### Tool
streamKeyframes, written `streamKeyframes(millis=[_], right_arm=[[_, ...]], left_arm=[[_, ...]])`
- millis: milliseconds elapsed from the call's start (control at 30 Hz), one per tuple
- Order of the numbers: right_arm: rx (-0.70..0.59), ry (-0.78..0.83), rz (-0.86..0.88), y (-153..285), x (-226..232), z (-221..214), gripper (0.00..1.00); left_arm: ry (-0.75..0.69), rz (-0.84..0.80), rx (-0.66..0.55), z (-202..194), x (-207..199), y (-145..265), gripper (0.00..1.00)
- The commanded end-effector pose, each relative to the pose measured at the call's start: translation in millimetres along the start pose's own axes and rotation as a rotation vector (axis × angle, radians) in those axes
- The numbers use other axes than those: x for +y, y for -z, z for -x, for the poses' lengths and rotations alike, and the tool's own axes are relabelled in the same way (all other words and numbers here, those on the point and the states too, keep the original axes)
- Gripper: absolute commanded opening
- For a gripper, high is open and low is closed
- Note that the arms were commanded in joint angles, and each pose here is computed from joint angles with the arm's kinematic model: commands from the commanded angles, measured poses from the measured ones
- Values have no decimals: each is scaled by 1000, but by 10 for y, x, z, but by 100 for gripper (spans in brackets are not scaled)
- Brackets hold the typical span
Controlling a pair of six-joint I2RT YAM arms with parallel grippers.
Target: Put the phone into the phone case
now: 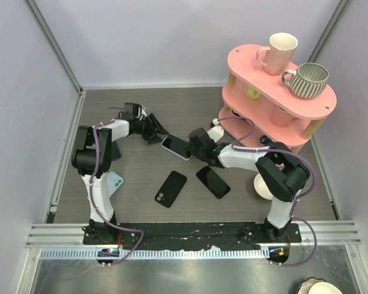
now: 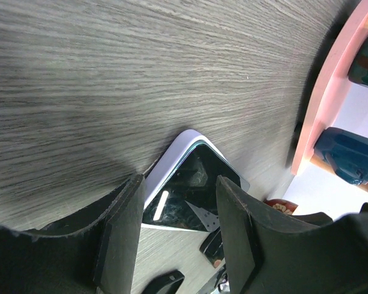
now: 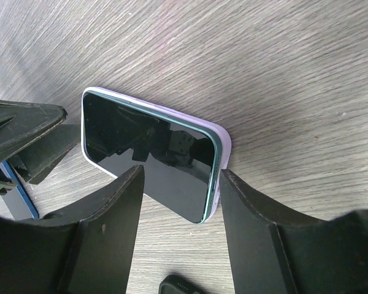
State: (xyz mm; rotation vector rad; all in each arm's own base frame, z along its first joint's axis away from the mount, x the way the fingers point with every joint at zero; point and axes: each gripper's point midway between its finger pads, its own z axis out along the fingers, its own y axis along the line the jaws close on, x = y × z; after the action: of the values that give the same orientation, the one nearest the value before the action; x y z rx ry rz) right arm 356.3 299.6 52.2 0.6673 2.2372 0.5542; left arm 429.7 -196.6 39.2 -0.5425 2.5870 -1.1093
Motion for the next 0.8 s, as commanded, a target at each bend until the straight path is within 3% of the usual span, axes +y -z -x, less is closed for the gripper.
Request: streamKeyframes(millis=[0, 767], right_arm=[[-34, 6, 40, 175, 222, 184, 58], [-68, 95, 29, 355, 265, 370, 60]], left_arm=[[-29, -4, 13, -23, -46, 22, 54], [-79, 14, -12, 25, -101, 122, 55]])
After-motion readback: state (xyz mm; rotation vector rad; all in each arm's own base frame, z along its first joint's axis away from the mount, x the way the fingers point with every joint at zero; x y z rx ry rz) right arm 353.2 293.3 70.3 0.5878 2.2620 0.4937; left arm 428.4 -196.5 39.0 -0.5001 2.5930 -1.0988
